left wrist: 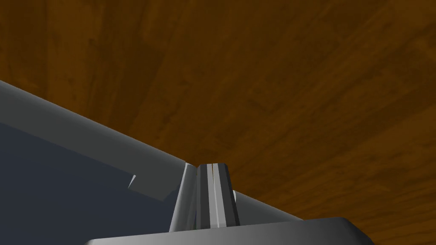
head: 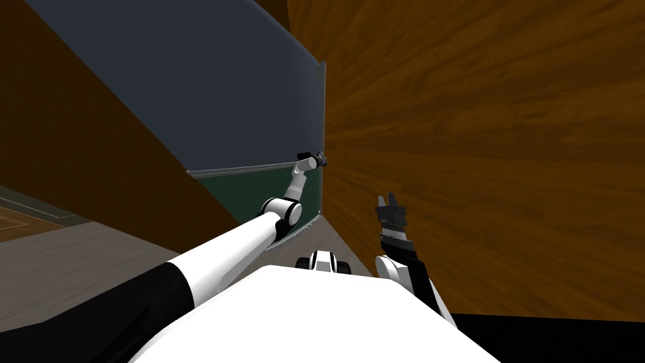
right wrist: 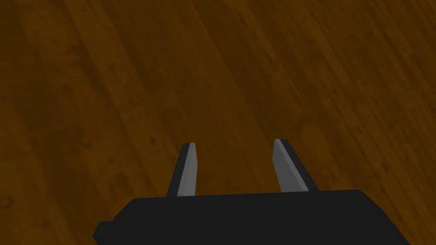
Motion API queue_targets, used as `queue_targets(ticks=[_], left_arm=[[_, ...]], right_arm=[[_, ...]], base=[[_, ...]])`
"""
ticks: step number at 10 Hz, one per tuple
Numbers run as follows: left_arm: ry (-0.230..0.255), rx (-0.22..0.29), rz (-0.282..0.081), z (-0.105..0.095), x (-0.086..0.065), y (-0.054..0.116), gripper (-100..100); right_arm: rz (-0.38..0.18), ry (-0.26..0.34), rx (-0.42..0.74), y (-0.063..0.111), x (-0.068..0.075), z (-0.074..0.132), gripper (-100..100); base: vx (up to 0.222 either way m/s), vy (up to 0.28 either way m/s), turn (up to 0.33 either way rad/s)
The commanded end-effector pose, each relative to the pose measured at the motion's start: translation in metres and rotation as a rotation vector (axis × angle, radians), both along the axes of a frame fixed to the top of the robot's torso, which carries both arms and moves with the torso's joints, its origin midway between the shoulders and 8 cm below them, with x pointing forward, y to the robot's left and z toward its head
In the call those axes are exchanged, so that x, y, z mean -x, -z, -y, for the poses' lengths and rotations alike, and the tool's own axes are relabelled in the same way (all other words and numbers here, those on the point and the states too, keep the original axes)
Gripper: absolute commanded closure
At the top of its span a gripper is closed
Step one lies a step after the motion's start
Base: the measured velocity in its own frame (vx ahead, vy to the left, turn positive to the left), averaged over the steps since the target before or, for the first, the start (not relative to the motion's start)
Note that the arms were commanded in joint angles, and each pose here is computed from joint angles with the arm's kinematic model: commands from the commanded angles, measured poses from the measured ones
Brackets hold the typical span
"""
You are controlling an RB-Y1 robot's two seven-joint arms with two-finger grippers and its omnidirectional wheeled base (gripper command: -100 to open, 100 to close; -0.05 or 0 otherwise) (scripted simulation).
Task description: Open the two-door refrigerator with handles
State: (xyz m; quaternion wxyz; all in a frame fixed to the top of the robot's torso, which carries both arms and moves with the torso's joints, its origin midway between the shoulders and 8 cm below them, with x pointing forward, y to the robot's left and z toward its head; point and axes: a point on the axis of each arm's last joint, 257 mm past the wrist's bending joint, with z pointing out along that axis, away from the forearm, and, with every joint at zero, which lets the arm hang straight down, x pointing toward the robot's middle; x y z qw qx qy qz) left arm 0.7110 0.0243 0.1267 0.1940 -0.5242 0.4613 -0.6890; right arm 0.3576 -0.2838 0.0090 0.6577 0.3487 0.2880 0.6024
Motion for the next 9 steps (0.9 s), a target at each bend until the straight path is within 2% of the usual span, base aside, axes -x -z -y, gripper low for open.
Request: queue_targets(ticks=[1, 2, 4, 5, 9], left_arm=[[0.075, 0.000, 0.003, 0.041, 0.016, -0.003, 100], [0.104, 0.001, 0.004, 0.057, 0.023, -0.004, 100], [0.099, 0.000, 0.004, 0.054, 0.019, -0.004, 100], [0.070, -0.009, 0.014, 0.034, 0.013, -0.009, -100], [0.010, -0.020, 0.030, -0.008, 0.002, -0.022, -100]], right_arm=[[0.000, 0.000, 0.000, 0.000, 0.000, 0.000, 0], [0.000, 0.000, 0.000, 0.000, 0.000, 0.000, 0], [0.000, 0.000, 0.000, 0.000, 0.000, 0.000, 0], [0.000, 0.000, 0.000, 0.000, 0.000, 0.000, 0], [-0.001, 0.000, 0.000, 0.000, 0.000, 0.000, 0]], base=[[-0.330, 0.161, -0.093], [-0.335, 0.103, -0.134], [-0.142, 0.031, -0.019], [-0.010, 0.004, -0.003], [0.073, -0.001, 0.006]])
